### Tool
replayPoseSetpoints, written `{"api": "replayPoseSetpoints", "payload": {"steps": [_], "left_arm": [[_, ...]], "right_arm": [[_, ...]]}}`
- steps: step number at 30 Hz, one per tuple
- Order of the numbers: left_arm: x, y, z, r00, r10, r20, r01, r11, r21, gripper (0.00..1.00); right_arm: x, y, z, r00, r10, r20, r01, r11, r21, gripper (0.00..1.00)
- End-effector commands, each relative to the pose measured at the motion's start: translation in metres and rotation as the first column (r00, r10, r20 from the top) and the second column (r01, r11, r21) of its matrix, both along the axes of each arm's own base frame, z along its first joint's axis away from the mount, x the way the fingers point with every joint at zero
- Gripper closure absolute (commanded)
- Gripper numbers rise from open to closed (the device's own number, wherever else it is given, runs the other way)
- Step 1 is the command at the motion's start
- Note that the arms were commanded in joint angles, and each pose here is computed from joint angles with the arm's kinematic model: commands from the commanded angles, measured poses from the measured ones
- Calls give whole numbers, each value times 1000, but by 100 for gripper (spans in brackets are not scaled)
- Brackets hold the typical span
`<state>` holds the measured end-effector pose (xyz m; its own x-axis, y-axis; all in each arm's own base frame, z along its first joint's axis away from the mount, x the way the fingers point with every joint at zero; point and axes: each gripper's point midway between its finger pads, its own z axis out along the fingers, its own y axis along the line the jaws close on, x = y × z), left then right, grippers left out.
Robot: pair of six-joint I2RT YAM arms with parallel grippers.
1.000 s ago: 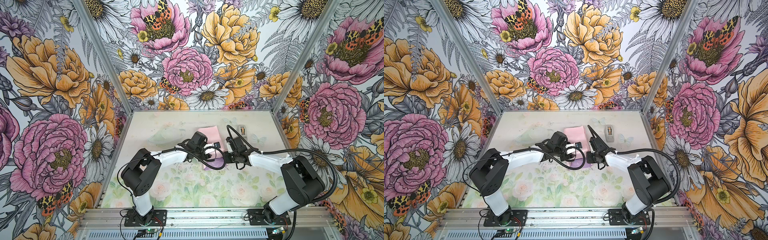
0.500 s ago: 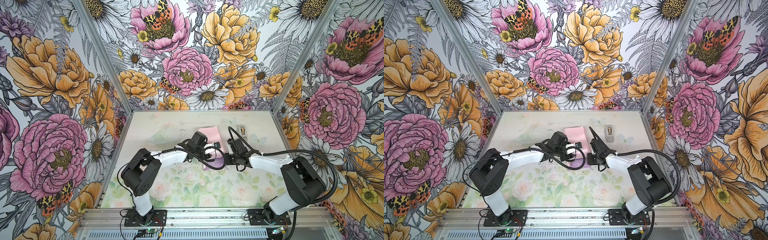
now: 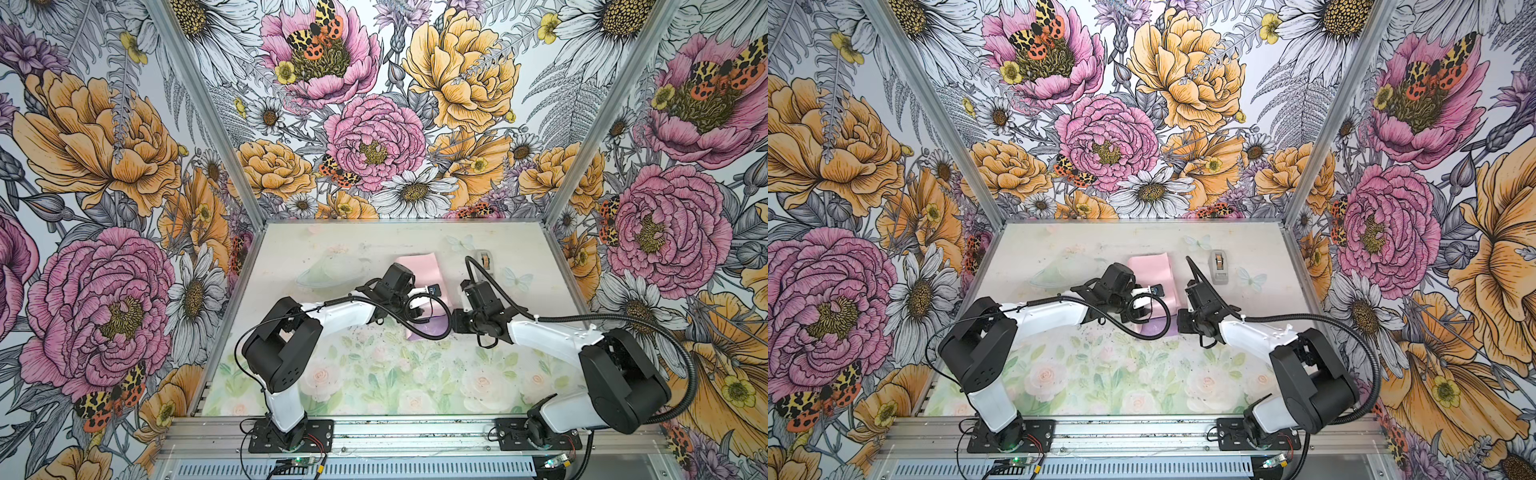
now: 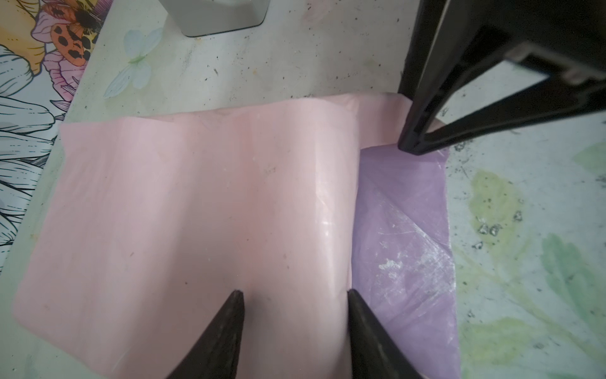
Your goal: Wrap the gift box in paper
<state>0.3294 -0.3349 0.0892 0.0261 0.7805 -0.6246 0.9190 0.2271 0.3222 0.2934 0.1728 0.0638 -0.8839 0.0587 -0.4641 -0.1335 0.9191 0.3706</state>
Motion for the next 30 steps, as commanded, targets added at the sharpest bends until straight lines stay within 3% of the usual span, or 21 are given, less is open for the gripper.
{"api": "replayPoseSetpoints", "payload": {"steps": [1, 8, 13, 23, 27, 30], "left_arm": [[-8, -5, -9, 999, -14, -47, 14, 1000, 0, 50], [-10, -5, -6, 999, -24, -43, 24, 1000, -2, 50], [-10, -5, -5, 999, -21, -39, 20, 1000, -3, 50], [-13, -5, -9, 999, -21, -48, 22, 1000, 4, 50], [-12, -4, -8, 999, -21, -47, 21, 1000, 3, 50], [-13, -5, -8, 999, -23, -46, 23, 1000, 1, 50]], "right_arm": [[7, 2, 37, 999, -12, 50, 6, 994, 105, 54], [38, 18, 66, 1000, -2, -29, 8, 978, 207, 44], [57, 20, 60, 997, -6, -75, 17, 988, 151, 44], [31, -9, 44, 988, -73, -136, 90, 989, 120, 43], [22, -36, 29, 969, -181, -168, 196, 977, 81, 46], [17, -49, 12, 951, -237, -198, 248, 968, 35, 58]]}}
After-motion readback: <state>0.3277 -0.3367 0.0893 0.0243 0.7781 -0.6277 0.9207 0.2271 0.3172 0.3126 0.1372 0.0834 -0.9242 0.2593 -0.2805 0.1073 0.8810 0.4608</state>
